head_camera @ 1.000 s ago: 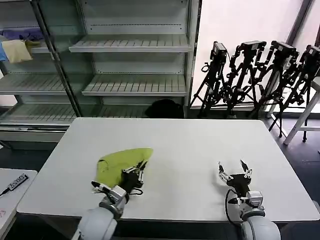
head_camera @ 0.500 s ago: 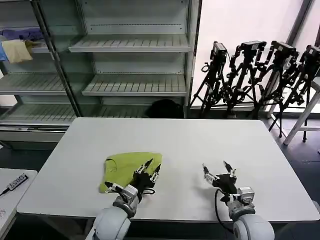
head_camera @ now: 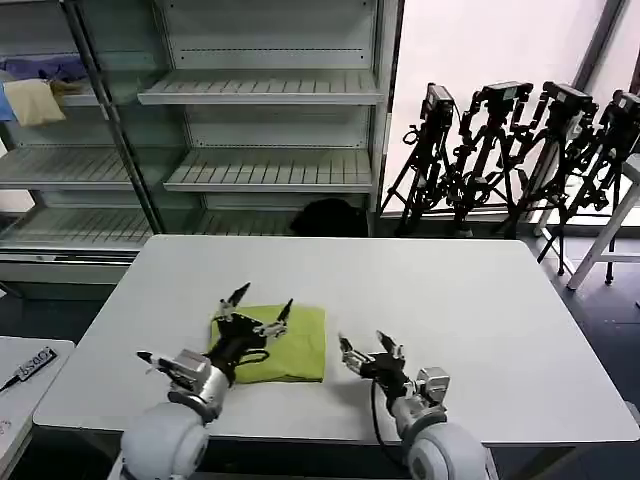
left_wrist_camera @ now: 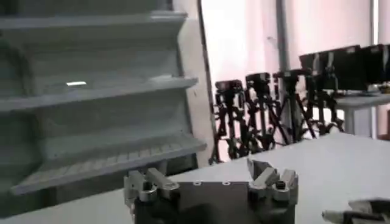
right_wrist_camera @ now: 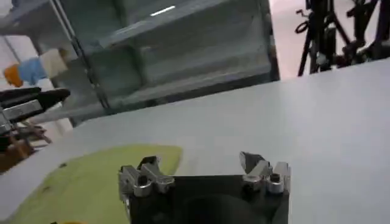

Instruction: Fold and organize the clothes.

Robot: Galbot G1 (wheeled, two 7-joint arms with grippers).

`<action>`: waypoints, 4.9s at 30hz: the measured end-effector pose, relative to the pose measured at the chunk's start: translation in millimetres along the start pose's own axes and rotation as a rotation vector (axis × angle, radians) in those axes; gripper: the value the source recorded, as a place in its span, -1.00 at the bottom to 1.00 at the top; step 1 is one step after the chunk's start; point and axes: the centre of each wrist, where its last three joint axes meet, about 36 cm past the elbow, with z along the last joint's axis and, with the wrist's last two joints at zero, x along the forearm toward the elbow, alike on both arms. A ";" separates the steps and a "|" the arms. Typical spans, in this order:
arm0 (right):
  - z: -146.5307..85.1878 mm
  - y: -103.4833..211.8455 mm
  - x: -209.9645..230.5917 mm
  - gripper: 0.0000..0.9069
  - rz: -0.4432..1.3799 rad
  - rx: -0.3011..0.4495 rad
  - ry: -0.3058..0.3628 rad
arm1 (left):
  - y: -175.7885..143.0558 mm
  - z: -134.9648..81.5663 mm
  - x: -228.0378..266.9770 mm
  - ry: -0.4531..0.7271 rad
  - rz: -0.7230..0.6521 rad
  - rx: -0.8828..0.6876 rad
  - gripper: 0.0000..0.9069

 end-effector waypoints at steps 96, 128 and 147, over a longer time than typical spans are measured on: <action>-14.7 -28.5 14.5 -1.00 0.191 -0.295 0.120 | 33.0 51.0 55.4 0.063 -0.235 0.175 1.00; -18.9 -60.6 43.6 1.00 0.317 -0.150 0.054 | 32.0 50.7 54.9 0.060 -0.227 0.178 1.00; -45.0 -117.2 82.6 1.00 0.509 0.299 -0.055 | 43.7 49.2 47.1 0.039 -0.199 0.140 1.00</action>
